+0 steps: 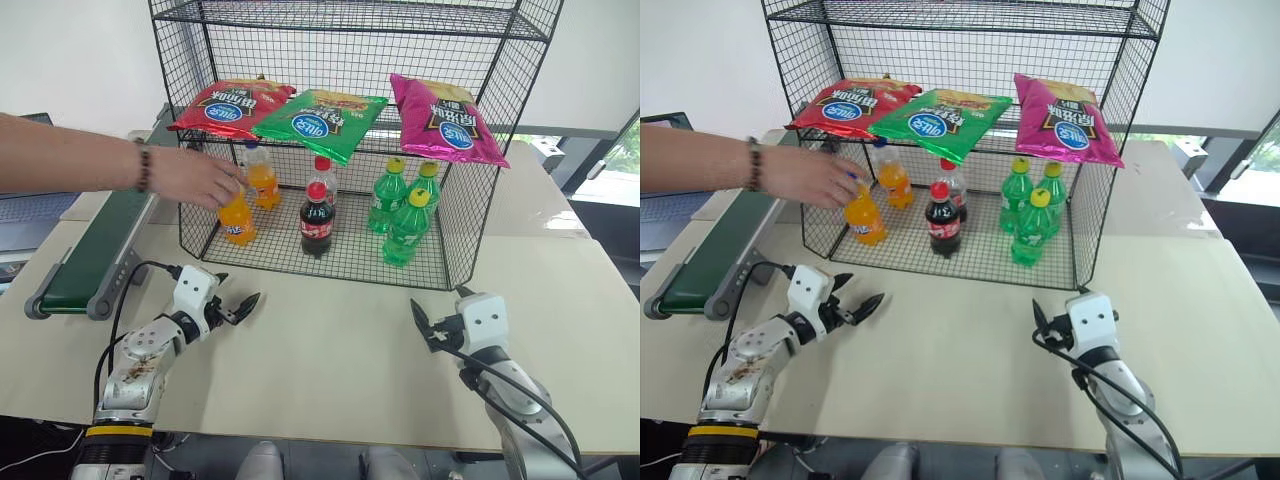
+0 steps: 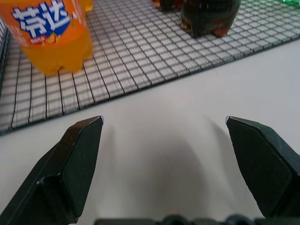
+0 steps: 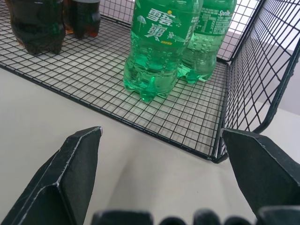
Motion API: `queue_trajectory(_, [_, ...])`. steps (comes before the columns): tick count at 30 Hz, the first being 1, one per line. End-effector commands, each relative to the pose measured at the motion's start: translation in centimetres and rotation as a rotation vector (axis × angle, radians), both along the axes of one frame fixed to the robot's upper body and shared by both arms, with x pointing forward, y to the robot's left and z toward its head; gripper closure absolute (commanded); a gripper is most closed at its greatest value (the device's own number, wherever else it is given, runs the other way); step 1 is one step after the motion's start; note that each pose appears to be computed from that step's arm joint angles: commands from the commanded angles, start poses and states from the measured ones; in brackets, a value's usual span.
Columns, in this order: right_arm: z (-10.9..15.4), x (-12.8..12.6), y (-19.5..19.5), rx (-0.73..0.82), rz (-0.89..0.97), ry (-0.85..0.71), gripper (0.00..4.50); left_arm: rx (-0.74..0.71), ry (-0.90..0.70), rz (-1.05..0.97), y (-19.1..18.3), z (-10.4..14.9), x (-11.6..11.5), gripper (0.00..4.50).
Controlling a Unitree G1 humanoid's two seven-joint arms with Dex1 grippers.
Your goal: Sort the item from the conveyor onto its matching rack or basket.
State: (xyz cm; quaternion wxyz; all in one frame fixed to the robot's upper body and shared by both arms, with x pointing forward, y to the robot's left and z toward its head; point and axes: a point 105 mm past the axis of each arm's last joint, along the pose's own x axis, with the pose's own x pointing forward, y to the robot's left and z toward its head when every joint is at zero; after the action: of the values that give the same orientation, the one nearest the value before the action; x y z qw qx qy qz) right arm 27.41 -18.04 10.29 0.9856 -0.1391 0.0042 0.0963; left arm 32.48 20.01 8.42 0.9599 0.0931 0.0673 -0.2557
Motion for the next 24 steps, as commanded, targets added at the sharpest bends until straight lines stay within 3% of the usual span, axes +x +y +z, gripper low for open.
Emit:
queue_trajectory(1, [1.3,0.0,0.0,-0.004,-0.002,-0.045,0.0,-0.001,-0.05,-0.002,0.3,1.4,0.1,0.03])
queue_trajectory(24, [1.2,0.2,0.1,-0.009,0.012,-0.044,0.0,0.012,-0.054,0.02,1.4,1.7,0.0,0.03])
